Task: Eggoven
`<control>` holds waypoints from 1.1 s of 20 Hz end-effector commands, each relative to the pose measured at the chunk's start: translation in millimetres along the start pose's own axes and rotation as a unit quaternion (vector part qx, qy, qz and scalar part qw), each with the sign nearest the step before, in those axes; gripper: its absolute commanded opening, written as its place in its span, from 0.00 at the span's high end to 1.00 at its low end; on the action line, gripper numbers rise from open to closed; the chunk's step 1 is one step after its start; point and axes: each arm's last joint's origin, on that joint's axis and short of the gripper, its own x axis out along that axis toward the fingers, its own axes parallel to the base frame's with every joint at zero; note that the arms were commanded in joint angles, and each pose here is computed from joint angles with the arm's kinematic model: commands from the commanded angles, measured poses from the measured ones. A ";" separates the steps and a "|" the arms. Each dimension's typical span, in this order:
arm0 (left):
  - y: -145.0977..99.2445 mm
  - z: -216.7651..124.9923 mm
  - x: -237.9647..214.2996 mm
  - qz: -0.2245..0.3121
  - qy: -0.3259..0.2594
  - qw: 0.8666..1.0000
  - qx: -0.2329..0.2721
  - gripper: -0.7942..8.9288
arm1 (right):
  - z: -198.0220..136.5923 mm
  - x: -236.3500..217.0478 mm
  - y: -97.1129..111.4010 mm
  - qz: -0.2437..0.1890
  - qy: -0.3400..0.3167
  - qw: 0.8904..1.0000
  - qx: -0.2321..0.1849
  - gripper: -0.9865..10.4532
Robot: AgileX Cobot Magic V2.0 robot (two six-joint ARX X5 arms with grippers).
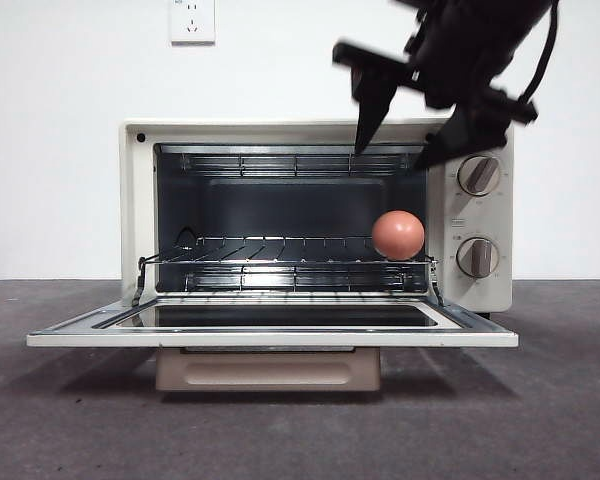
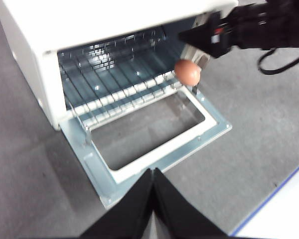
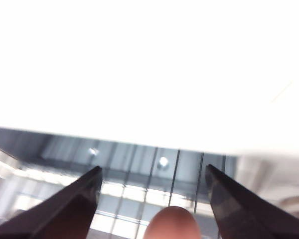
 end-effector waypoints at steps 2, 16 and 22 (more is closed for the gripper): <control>2.9 10.5 11.6 -0.001 -0.022 1.000 0.010 0.91 | 11.6 -31.2 3.0 0.014 -0.016 1.000 -0.008 0.62; 95.4 -72.1 151.9 0.010 0.051 0.984 -0.170 0.91 | 4.4 -196.7 -26.0 0.060 -0.032 0.997 -0.038 0.62; 128.0 -97.3 199.7 -0.025 0.099 0.968 -0.229 0.91 | 1.9 -218.2 -31.4 0.072 -0.063 0.995 -0.033 0.62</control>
